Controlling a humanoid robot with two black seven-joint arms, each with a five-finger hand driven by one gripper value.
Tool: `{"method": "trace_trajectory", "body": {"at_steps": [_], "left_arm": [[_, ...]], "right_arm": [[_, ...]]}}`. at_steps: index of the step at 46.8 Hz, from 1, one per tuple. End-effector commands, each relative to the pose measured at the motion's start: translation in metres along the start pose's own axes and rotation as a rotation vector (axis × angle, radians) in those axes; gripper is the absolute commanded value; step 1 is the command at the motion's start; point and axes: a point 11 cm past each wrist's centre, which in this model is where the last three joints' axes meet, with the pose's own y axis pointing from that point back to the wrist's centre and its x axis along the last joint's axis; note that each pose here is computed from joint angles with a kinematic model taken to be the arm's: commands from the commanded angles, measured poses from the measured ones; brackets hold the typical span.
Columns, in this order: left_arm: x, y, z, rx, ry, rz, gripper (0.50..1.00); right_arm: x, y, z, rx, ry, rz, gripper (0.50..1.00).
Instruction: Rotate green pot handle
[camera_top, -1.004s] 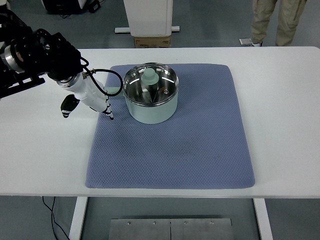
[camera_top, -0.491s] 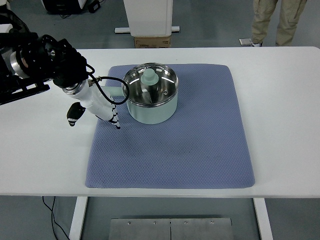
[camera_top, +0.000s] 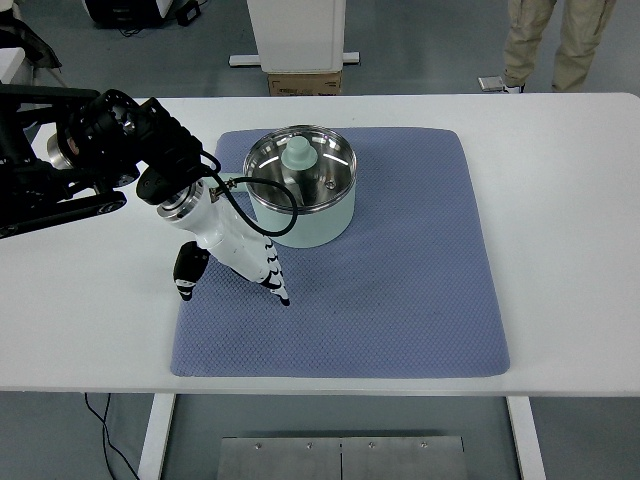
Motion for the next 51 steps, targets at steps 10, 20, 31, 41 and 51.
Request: {"method": "trace_trajectory", "body": {"at_steps": [10, 20, 31, 41, 51], "left_arm": [[0.033, 0.000, 0.018, -0.143, 0.169, 0.190, 1.000], [0.058, 0.008, 0.026, -0.254, 0.309, 0.341, 1.000], [0.078, 0.019, 0.022, -0.351, 0.485, 0.521, 1.000], [0.085, 0.028, 0.004, -0.388, 0.641, 0.672, 1.000], [0.089, 0.043, -0.022, -0.418, 0.827, 0.838, 1.000]], "right_arm": [[0.000, 0.000, 0.000, 0.000, 0.000, 0.000, 1.000], [0.000, 0.000, 0.000, 0.000, 0.000, 0.000, 1.000], [0.000, 0.000, 0.000, 0.000, 0.000, 0.000, 1.000], [0.000, 0.000, 0.000, 0.000, 0.000, 0.000, 1.000], [0.000, 0.000, 0.000, 0.000, 0.000, 0.000, 1.000]]}}
